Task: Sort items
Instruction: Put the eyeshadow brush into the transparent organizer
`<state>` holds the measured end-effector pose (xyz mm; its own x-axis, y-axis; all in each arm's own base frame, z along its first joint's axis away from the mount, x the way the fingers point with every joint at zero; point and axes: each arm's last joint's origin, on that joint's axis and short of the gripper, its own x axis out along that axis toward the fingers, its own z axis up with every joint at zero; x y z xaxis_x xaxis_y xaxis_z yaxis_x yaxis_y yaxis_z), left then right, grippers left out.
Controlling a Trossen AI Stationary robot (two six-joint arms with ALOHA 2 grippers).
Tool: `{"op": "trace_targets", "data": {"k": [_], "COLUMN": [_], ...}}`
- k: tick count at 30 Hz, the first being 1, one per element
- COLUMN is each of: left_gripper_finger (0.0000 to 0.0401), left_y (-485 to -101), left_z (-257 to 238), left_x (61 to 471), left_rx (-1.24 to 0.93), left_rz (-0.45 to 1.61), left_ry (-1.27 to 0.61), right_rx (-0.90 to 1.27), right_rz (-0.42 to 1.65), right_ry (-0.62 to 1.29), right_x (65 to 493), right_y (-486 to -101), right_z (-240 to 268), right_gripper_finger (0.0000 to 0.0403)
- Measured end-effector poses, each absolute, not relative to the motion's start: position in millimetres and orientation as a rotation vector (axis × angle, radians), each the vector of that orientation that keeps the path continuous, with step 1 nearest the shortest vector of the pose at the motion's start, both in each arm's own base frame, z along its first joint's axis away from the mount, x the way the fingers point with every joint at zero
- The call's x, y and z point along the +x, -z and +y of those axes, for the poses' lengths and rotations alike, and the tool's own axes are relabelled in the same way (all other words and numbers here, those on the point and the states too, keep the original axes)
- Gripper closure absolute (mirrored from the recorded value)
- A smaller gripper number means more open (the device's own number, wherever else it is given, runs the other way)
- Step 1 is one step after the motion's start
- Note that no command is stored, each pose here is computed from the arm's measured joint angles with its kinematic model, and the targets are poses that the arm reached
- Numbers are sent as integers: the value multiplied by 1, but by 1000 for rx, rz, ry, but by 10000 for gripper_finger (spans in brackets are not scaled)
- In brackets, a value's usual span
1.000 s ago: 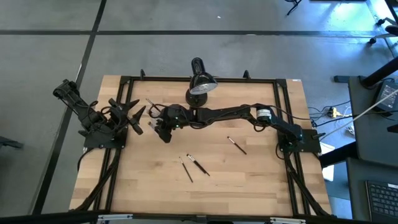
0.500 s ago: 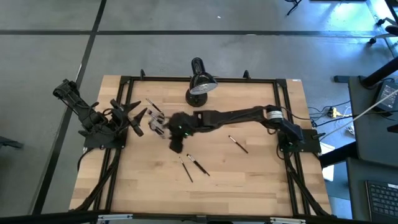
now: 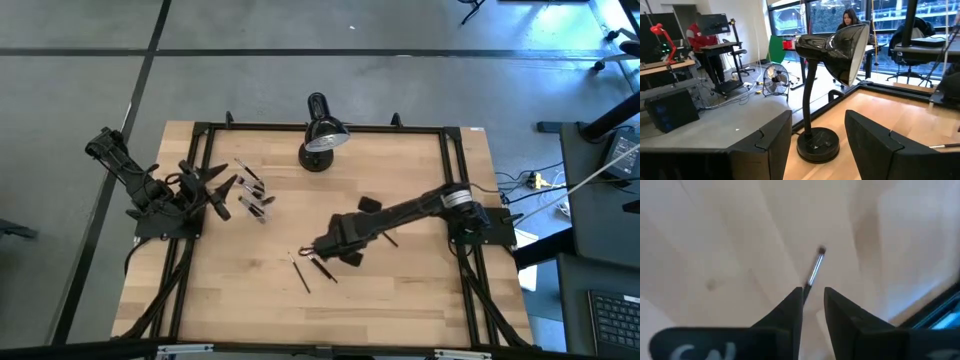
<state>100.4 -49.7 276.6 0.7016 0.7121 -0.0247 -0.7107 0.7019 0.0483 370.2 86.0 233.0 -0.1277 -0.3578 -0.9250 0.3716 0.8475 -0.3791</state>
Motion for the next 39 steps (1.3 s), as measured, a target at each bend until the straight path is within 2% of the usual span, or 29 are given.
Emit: {"op": "trace_targets", "data": {"k": [5, 13, 21, 30, 39], "left_gripper_finger": [221, 221, 221, 221, 221], "left_y": [-276, -276, -276, -276, -276], "left_z": [-50, -50, -50, -50, -50], "left_x": [101, 101, 101, 101, 101], "left_rx": [31, 34, 35, 31, 31], "left_rz": [53, 50, 46, 45, 45], "left_ry": [-765, -775, -784, -784, -784], "right_rx": [151, 416, 470, 493, 503], "right_rz": [1608, 1480, 1483, 1476, 1426], "right_ry": [539, 445, 407, 392, 415], "right_x": [349, 321, 304, 303, 307], "right_y": [-209, -185, -149, -146, -147], "right_z": [63, 21, 9, 8, 10], "right_gripper_finger": [324, 324, 324, 326, 392]}}
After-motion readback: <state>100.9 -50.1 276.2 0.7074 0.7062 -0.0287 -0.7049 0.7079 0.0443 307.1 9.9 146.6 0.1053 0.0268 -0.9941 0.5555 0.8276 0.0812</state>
